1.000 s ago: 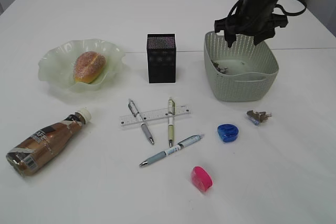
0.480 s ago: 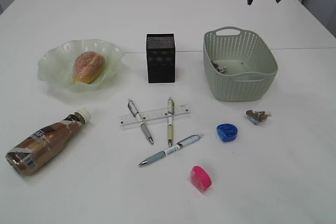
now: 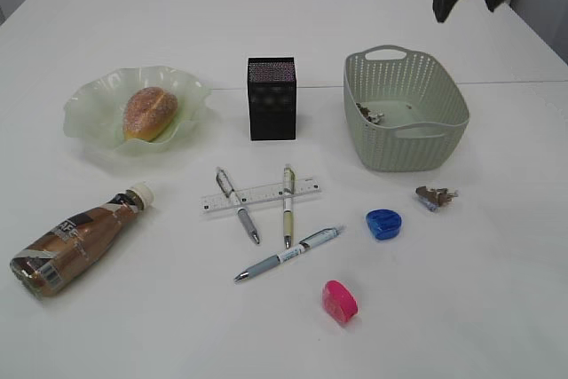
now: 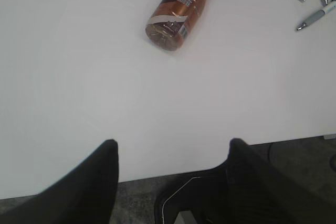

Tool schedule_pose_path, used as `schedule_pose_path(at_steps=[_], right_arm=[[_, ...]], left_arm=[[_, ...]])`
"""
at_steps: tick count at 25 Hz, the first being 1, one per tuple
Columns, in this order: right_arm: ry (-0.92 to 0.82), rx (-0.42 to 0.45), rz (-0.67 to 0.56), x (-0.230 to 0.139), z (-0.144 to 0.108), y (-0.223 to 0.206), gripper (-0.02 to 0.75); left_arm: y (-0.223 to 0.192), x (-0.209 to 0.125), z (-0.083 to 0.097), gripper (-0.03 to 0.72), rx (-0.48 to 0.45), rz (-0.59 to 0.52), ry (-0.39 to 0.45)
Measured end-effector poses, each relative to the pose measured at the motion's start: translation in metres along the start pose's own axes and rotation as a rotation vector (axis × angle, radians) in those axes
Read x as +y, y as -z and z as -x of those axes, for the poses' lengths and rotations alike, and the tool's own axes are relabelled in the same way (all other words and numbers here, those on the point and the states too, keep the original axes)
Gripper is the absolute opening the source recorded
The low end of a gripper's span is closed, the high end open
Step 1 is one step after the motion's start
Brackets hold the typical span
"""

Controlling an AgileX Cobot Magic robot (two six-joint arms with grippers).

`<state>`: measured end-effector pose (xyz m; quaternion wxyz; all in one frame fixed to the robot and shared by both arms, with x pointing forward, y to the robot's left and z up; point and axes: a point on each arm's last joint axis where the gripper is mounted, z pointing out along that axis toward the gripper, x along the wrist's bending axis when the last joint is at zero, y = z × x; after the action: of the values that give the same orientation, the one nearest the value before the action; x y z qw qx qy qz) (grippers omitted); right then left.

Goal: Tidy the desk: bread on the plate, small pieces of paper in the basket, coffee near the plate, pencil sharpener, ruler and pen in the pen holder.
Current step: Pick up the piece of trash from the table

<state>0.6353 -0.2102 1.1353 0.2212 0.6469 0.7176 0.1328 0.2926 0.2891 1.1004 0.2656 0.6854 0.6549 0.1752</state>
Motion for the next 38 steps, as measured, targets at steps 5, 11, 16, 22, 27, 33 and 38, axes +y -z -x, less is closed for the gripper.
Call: schedule_pose_path(at_steps=[5,11,16,22,27,33,38], right_arm=[[0.088,0.023,0.076,-0.036,0.005,0.018,0.473],[0.129,0.095,0.396,-0.096,0.009,0.035,0.472],[0.163,0.160,0.585,-0.144,0.003,0.018,0.472],[0.186,0.183,0.514,-0.166,-0.005,-0.019,0.472],[0.165,0.203,0.453,-0.166,-0.012,-0.045,0.472],[0.167,0.243,0.462,-0.163,-0.025,-0.085,0.472],[0.067,0.306,0.583,-0.178,-0.033,-0.111,0.471]], left_arm=[[0.000,0.000,0.000,0.468,0.000,0.000,0.000],[0.000,0.000,0.001,0.468,-0.012,-0.002,0.004],[0.000,0.000,0.002,0.466,-0.019,-0.003,0.006],[0.000,0.000,0.002,0.465,-0.020,-0.004,0.006],[0.000,0.000,0.002,0.465,-0.020,-0.004,0.006],[0.000,0.000,0.002,0.465,-0.021,-0.004,0.007],[0.000,0.000,0.002,0.462,-0.021,-0.004,0.009]])
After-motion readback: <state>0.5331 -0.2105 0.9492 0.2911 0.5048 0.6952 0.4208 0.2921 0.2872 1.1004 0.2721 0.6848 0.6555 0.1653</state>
